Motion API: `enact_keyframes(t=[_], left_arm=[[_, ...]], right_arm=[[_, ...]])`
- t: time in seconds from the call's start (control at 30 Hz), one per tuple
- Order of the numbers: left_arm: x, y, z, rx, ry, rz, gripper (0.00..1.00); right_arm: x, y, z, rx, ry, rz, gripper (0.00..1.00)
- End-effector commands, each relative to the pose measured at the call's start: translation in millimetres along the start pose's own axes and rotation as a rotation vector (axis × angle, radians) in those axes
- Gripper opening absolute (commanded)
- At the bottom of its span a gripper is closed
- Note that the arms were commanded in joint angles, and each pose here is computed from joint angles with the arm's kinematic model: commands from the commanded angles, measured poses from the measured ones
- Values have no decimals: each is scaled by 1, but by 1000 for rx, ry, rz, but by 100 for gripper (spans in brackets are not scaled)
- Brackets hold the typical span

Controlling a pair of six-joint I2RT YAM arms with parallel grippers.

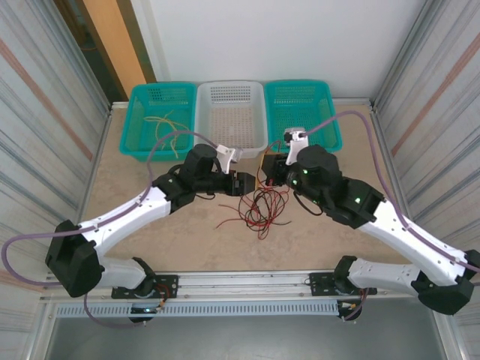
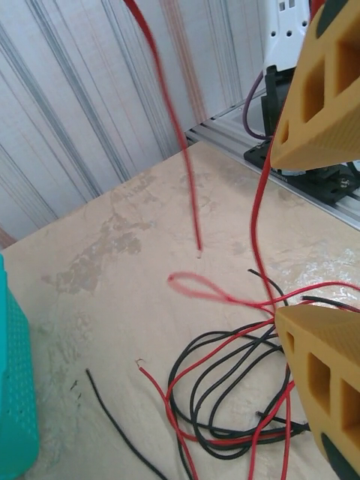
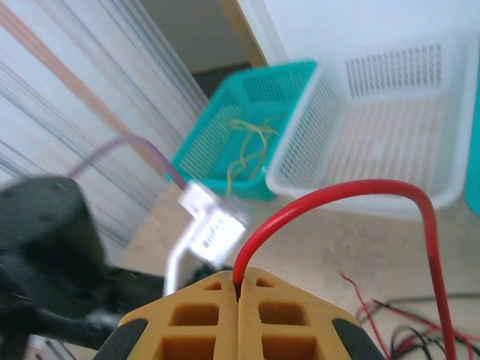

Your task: Untangle the cables

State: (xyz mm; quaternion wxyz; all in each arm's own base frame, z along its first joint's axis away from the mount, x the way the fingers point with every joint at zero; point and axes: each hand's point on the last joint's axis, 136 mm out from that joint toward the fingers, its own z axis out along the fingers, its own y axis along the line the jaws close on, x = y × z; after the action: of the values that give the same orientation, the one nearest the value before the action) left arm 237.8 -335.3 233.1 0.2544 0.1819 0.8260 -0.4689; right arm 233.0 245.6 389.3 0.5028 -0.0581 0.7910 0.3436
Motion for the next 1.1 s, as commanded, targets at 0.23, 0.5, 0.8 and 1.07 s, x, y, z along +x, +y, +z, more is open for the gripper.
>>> enact_keyframes(t=[0.23, 0.5, 0.8, 1.07], left_arm=[[-9, -13, -27, -69, -46, 115, 51], [-47, -41, -90, 15, -180, 146, 56], [-46, -95, -89, 198, -179, 271, 56], [-49, -98, -78, 220, -173, 268, 52]], right_arm=[[-45, 24, -25, -68, -116, -78, 0], [-29, 18, -18, -61, -77, -63, 0], [-19, 27, -11, -124, -47, 1, 0], [-12, 34, -5, -166, -25, 37, 0]])
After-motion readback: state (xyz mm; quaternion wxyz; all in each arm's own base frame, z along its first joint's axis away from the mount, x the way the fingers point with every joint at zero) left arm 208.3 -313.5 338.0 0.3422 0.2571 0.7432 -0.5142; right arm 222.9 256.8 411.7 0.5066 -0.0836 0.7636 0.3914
